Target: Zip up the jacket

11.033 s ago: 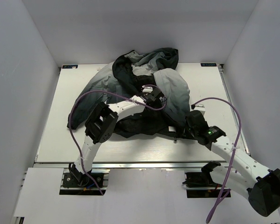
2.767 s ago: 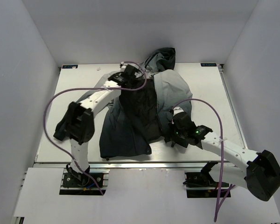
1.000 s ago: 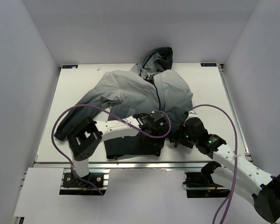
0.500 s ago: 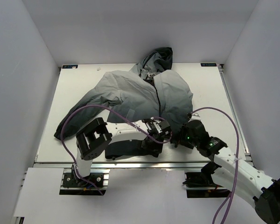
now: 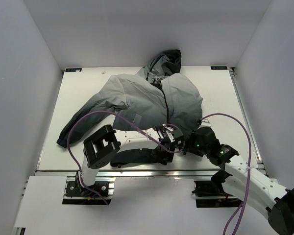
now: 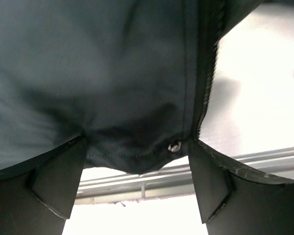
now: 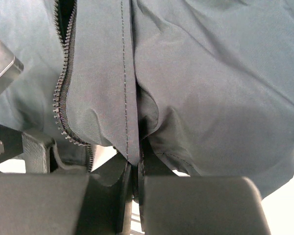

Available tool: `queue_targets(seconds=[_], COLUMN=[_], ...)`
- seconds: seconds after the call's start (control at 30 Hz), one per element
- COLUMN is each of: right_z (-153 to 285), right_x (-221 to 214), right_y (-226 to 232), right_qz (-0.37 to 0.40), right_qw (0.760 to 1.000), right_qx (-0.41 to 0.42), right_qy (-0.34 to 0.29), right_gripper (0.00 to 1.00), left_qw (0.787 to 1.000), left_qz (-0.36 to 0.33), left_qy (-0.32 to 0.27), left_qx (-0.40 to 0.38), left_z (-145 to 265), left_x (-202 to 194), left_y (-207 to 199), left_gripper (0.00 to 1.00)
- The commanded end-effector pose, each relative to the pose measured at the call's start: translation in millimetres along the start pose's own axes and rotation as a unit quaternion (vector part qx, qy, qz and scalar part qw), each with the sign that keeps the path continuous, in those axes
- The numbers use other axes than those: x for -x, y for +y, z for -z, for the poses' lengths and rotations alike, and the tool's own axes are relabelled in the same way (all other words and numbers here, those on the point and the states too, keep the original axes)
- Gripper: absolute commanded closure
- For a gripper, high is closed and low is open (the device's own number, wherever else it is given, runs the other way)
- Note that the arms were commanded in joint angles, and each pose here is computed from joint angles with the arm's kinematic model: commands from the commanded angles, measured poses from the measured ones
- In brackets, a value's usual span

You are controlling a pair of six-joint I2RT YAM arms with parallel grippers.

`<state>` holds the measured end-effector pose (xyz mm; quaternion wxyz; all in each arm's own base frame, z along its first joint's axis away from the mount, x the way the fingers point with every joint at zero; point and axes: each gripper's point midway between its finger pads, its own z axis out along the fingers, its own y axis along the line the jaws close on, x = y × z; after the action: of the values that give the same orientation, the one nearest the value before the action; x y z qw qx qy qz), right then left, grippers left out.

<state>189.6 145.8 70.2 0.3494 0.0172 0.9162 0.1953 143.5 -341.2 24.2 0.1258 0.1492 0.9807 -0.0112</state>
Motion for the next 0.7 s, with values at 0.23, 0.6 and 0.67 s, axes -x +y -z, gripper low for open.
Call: queue_targets(seconds=[0.23,0.6,0.67], right_z=[3.1,3.8,3.9], right_x=[5.2,2.3,1.5], right_y=[-2.0,-6.9,-7.2], right_qz=[-0.012,-0.012,-0.010], right_qw=[1.000,1.000,1.000], right_qx=[-0.001,-0.009,-0.009], right_qy=[-0.020,-0.020,-0.019], right_gripper=[1.00,1.00,1.00], left_qw=[0.999,0.999,0.999], left_qz=[-0.033,-0.040,-0.040], left_qy=[0.003,0.015,0.009], left_qx=[0.035,0.032,0.025], left_z=[-18.9,-25.8,-24.0], left_x=[2.9,-5.2,-3.1], left_y=[2.2,4.1,2.4], left_gripper=[0.26,0.96,1.00])
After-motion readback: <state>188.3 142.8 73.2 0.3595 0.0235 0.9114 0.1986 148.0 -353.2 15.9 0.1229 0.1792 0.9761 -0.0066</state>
